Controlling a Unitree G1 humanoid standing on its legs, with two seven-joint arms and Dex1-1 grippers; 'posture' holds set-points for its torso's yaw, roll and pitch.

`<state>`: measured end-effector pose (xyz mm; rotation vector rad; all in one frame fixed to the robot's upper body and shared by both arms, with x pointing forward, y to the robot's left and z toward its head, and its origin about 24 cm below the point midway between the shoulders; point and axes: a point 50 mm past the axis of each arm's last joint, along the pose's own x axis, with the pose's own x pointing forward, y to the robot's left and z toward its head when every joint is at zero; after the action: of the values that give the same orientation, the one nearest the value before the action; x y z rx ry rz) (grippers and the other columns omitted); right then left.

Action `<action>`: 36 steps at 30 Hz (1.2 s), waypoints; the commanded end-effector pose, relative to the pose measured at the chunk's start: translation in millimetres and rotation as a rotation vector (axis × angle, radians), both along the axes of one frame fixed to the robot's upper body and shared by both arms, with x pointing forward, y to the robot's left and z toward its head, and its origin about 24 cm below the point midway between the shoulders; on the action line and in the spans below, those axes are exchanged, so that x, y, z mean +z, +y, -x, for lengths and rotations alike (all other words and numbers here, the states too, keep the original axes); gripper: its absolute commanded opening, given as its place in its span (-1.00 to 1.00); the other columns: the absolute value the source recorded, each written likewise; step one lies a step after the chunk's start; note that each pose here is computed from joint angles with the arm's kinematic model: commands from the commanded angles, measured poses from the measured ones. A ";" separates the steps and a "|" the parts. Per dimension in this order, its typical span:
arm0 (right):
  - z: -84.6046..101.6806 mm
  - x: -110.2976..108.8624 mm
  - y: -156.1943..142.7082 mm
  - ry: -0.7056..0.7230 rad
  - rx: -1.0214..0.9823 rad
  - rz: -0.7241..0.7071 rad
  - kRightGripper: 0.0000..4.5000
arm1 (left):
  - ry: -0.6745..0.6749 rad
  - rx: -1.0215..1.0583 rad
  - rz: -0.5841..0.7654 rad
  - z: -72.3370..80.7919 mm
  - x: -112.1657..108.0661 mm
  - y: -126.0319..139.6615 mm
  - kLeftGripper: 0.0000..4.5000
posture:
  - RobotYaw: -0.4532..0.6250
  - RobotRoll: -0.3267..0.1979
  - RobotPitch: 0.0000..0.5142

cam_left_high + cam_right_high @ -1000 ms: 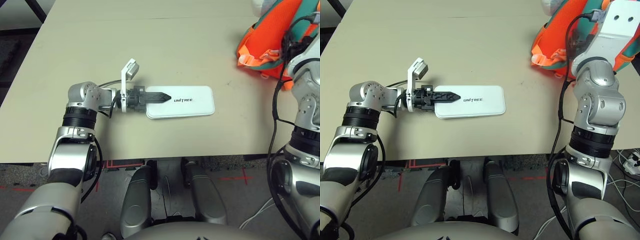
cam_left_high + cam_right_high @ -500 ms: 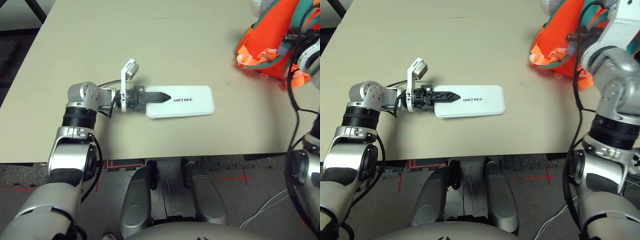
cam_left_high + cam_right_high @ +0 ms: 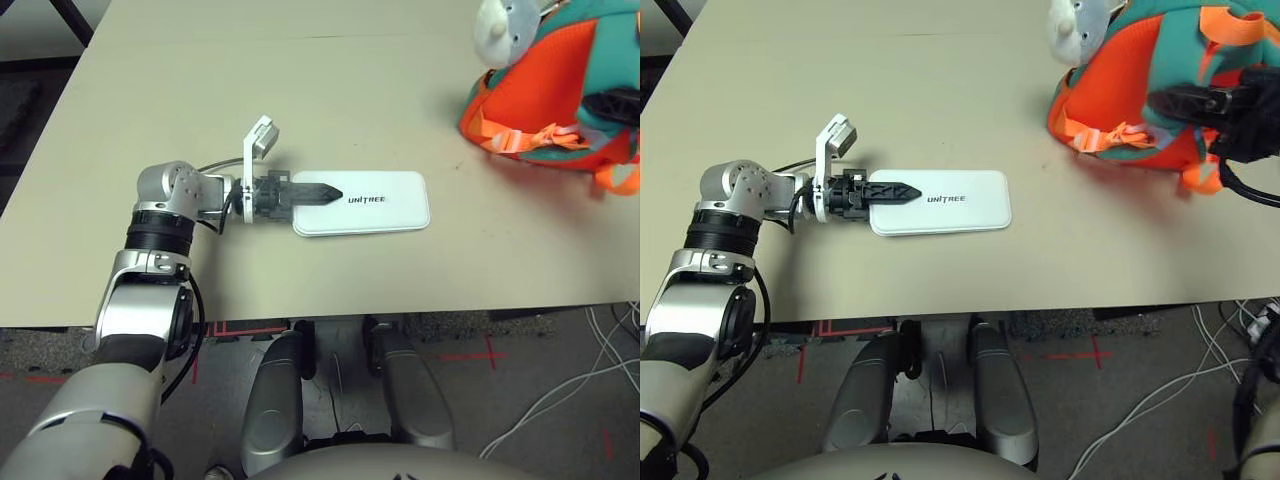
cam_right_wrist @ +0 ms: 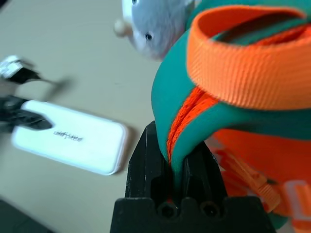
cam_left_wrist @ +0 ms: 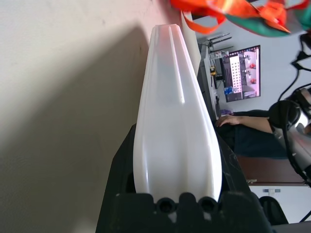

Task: Put the pencil case into the backpack and zip it.

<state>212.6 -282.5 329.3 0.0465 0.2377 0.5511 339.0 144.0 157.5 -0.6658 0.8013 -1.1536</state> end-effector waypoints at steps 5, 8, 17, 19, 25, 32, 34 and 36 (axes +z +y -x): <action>34.9 13.1 2.9 -0.094 0.127 -0.058 -0.95 | 0.000 0.054 -0.122 -5.8 -10.3 9.6 -0.45 | -0.48 0.25 0.00; 44.7 12.5 6.1 -0.067 0.188 -0.068 -0.95 | -0.001 0.054 -0.122 -6.3 -10.4 10.5 -0.45 | -0.49 0.25 0.00; 66.2 9.6 6.8 0.054 0.209 -0.111 -0.95 | 0.005 0.054 -0.125 -6.3 -11.2 13.9 -0.45 | -0.52 0.25 0.00; 66.6 4.3 5.7 0.066 0.193 -0.117 -0.95 | 0.007 0.056 -0.127 -6.7 -11.7 14.0 -0.45 | -0.52 0.25 0.00; 63.2 -24.7 4.3 0.135 0.125 -0.110 -0.95 | -0.047 0.054 -0.140 -11.1 -4.8 14.3 -0.45 | -0.53 0.25 -0.01; 54.7 -56.7 6.8 0.107 0.121 -0.107 -0.95 | -0.460 0.088 -0.171 -32.5 87.5 40.7 -0.45 | -0.50 0.25 -0.02; 53.9 -59.3 4.9 0.109 0.117 -0.104 -0.95 | -0.569 0.080 -0.192 -33.9 113.3 45.2 -0.45 | -0.49 0.25 -0.02; 52.9 -61.1 4.0 0.108 0.118 -0.102 -0.95 | -0.643 0.065 -0.204 -34.5 131.1 45.8 -0.45 | -0.48 0.25 -0.03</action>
<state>159.2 -281.4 273.3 0.1701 0.2966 0.6594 372.3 187.3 290.1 -0.1578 0.3239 -1.1067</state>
